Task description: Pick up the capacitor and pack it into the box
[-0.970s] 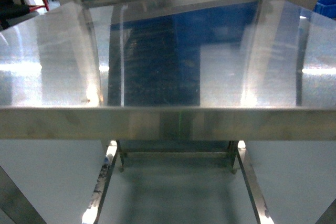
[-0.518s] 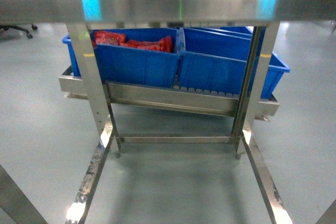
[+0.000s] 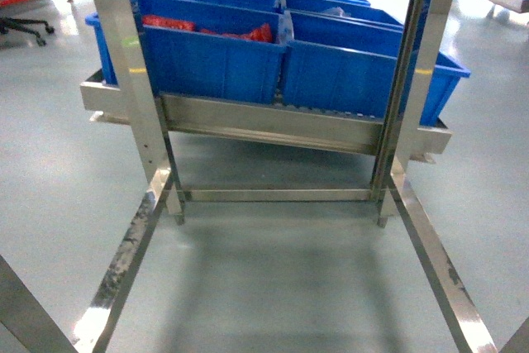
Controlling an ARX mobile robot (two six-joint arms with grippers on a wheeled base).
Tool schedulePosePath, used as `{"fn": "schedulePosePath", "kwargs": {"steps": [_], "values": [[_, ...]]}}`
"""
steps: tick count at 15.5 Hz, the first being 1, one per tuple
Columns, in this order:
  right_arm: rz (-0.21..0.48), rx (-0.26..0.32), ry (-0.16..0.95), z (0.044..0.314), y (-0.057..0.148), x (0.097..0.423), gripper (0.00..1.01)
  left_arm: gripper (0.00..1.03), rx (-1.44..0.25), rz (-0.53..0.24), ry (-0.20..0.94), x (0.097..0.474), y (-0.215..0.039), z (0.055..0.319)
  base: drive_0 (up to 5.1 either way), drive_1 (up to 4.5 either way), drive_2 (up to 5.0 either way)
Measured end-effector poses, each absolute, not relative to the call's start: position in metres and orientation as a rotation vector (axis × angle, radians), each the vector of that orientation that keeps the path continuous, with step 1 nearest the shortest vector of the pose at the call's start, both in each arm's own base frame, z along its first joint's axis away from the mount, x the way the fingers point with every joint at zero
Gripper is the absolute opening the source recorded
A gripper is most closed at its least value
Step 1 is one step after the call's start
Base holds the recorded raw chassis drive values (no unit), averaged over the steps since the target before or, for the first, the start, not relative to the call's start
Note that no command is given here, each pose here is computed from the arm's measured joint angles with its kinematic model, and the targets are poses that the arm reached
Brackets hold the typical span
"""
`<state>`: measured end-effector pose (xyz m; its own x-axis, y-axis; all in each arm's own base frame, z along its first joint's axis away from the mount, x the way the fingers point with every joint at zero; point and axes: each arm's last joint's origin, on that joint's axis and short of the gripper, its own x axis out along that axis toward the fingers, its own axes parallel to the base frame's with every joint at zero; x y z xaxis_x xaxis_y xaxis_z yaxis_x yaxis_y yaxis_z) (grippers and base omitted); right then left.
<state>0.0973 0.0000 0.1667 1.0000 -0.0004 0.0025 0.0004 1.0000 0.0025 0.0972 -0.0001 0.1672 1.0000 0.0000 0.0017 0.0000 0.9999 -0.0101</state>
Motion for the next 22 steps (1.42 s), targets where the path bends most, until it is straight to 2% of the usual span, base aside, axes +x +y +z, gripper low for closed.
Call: {"fn": "schedulePosePath", "kwargs": {"steps": [16,22], "values": [[0.000,0.002,-0.002,0.1666,0.0000,0.0973,0.98,0.44,-0.010,-0.001,-0.001,0.0972,-0.0001,0.1671,0.0,0.00,0.0],[-0.002,0.002,-0.002,0.1667,-0.0001,0.0973,0.98,0.44,-0.010,-0.001,-0.002,0.0972,-0.0001,0.1672,-4.8,2.64,2.6]]}}
